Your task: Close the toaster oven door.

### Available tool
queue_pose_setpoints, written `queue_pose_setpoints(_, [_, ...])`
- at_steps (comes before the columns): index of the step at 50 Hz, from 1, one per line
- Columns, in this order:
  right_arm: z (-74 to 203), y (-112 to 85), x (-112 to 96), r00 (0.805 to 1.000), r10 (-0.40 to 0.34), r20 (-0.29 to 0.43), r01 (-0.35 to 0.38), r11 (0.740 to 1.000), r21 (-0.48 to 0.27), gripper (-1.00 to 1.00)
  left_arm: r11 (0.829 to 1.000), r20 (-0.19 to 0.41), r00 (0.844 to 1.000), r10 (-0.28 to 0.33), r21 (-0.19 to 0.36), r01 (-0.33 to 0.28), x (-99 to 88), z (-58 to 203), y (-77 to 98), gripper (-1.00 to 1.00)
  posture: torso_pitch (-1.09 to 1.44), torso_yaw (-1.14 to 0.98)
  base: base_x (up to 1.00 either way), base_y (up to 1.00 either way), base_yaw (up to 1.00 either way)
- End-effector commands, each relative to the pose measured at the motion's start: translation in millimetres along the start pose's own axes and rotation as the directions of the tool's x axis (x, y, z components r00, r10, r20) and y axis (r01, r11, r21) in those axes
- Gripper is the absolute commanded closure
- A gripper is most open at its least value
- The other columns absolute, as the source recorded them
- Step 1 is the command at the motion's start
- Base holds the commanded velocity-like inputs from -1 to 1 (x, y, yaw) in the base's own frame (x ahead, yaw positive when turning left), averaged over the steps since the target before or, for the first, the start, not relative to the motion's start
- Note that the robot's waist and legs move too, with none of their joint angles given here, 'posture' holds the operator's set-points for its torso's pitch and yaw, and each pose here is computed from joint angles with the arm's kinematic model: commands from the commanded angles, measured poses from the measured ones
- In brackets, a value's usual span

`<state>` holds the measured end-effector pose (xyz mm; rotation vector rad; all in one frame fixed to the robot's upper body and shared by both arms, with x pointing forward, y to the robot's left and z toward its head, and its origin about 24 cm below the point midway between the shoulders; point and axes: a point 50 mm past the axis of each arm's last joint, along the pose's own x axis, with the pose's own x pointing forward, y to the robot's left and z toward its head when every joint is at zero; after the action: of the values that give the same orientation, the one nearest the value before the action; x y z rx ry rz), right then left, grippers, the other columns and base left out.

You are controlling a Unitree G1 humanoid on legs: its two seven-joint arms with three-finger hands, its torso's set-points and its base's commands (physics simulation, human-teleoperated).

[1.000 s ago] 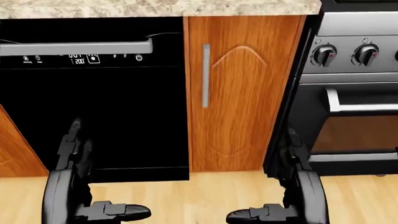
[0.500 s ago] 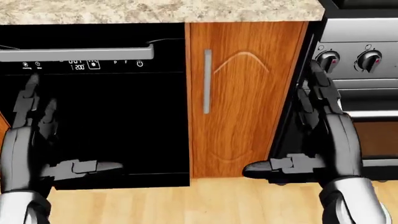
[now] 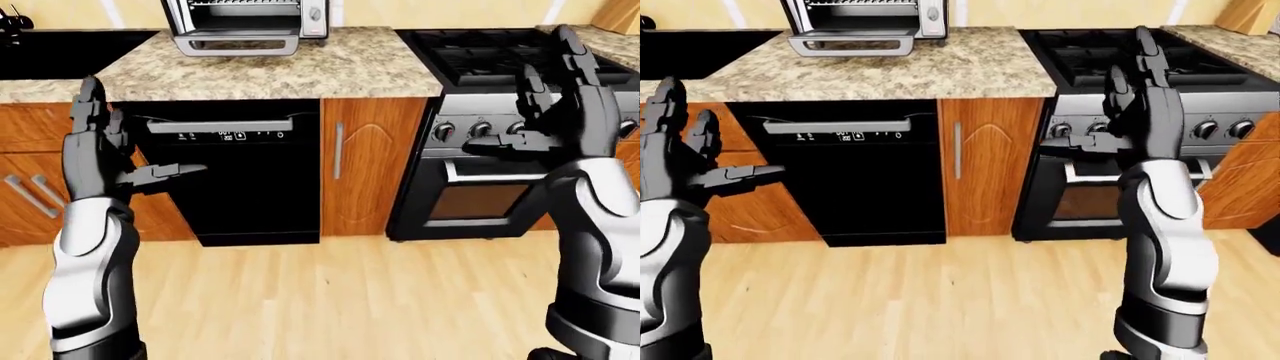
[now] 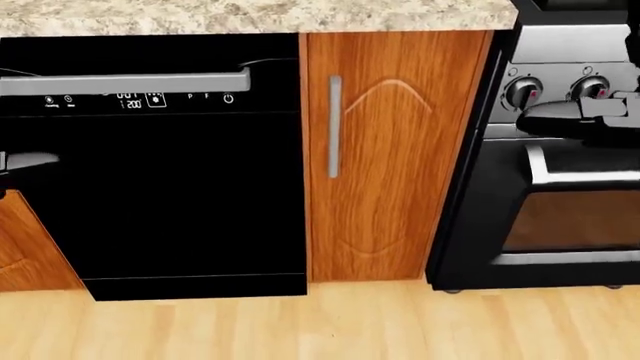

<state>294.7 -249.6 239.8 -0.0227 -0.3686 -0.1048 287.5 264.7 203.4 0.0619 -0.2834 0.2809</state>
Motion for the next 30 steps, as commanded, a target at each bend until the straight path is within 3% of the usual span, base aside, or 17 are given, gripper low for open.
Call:
queue_pose_setpoints(1, [21, -1.1, 3, 0.996, 0.008, 0.088, -0.007, 1.0, -0.01, -1.0, 1.0, 0.119, 0.993, -0.01, 0.021, 0.008, 2.5, 24, 2.8, -1.0, 0.0, 0.0, 0.0, 0.0, 0.0])
queue_pose_setpoints(5, [29, -7.8, 7, 0.994, -0.013, 0.109, 0.016, 1.0, -0.019, -1.0, 0.999, 0.166, 0.986, 0.014, 0.048, -0.023, 6.6, 41, 11.1, -1.0, 0.0, 0.0, 0.0, 0.0, 0.0])
queue_pose_setpoints(10, [32, -17.3, 10, 0.992, -0.033, 0.12, 0.036, 0.999, -0.02, -1.0, 0.996, 0.171, 0.983, 0.066, 0.045, -0.074, 11.3, 49, 24.2, -1.0, 0.0, 0.0, 0.0, 0.0, 0.0])
queue_pose_setpoints(11, [33, -18.6, 11, 0.992, -0.038, 0.12, 0.04, 0.999, -0.017, -1.0, 0.997, 0.171, 0.983, 0.072, 0.019, -0.076, 11.8, 51, 26.4, -1.0, 0.0, 0.0, 0.0, 0.0, 0.0])
queue_pose_setpoints(16, [41, -30.6, 14, 0.988, -0.064, 0.138, 0.069, 0.997, -0.036, -1.0, 0.992, 0.171, 0.977, 0.128, -0.006, -0.129, 15.3, 61, 42.7, -1.0, 0.0, 0.0, 0.0, 0.0, 0.0])
queue_pose_setpoints(30, [58, -46.4, 17, 0.981, -0.084, 0.173, 0.095, 0.994, -0.057, -1.0, 0.985, 0.199, 0.965, 0.169, 0.013, -0.175, 13.8, 70, 60.4, -1.0, 0.0, 0.0, 0.0, 0.0, 0.0])
